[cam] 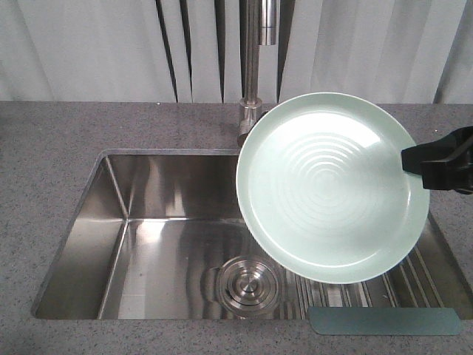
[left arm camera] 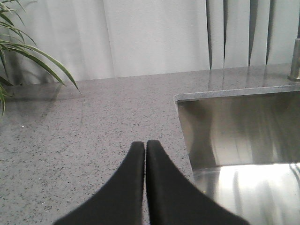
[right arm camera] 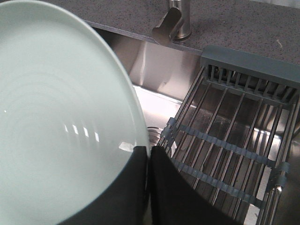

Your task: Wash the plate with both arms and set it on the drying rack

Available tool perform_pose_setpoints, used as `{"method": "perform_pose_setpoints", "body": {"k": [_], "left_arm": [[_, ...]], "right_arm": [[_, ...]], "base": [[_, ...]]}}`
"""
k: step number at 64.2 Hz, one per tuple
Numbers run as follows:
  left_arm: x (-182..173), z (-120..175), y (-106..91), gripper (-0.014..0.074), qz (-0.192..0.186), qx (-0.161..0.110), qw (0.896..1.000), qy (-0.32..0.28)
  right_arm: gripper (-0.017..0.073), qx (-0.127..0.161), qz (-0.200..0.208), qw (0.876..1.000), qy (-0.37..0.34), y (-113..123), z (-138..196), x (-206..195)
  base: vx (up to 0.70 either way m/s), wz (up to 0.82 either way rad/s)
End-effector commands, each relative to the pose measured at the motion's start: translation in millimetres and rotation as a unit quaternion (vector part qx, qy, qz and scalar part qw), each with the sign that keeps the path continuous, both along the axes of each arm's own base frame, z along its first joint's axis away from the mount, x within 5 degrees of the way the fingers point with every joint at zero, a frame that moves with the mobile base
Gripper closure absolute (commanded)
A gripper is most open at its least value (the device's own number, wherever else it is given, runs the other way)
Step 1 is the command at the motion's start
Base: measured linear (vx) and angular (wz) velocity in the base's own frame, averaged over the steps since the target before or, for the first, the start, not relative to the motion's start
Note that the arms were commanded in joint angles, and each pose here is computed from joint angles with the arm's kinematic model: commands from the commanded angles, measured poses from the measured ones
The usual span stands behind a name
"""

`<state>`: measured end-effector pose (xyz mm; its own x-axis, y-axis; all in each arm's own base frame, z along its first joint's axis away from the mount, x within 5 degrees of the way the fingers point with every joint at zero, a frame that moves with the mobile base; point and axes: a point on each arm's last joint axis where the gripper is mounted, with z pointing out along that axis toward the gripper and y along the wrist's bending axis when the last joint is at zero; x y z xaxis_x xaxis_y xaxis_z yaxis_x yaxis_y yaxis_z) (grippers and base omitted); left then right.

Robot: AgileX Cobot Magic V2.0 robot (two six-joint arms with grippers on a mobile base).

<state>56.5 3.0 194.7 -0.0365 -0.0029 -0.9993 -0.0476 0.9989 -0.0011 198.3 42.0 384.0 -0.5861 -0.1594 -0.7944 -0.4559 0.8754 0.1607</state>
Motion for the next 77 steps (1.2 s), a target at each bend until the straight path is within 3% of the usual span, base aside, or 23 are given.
{"method": "perform_pose_setpoints", "body": {"k": [1, 77], "left_arm": [[-0.3, 1.5, -0.5, 0.06, -0.003, -0.005, 0.999, -0.037], [-0.3, 1.5, -0.5, 0.06, -0.003, -0.005, 0.999, -0.037]], "right_arm": [[0.0566, 0.02, -0.013, 0.999, -0.042, -0.6, 16.0, -1.4], [0.0566, 0.02, -0.013, 0.999, -0.042, -0.6, 16.0, -1.4]], "base": [[0.0, 0.0], [0.0, 0.0]]}}
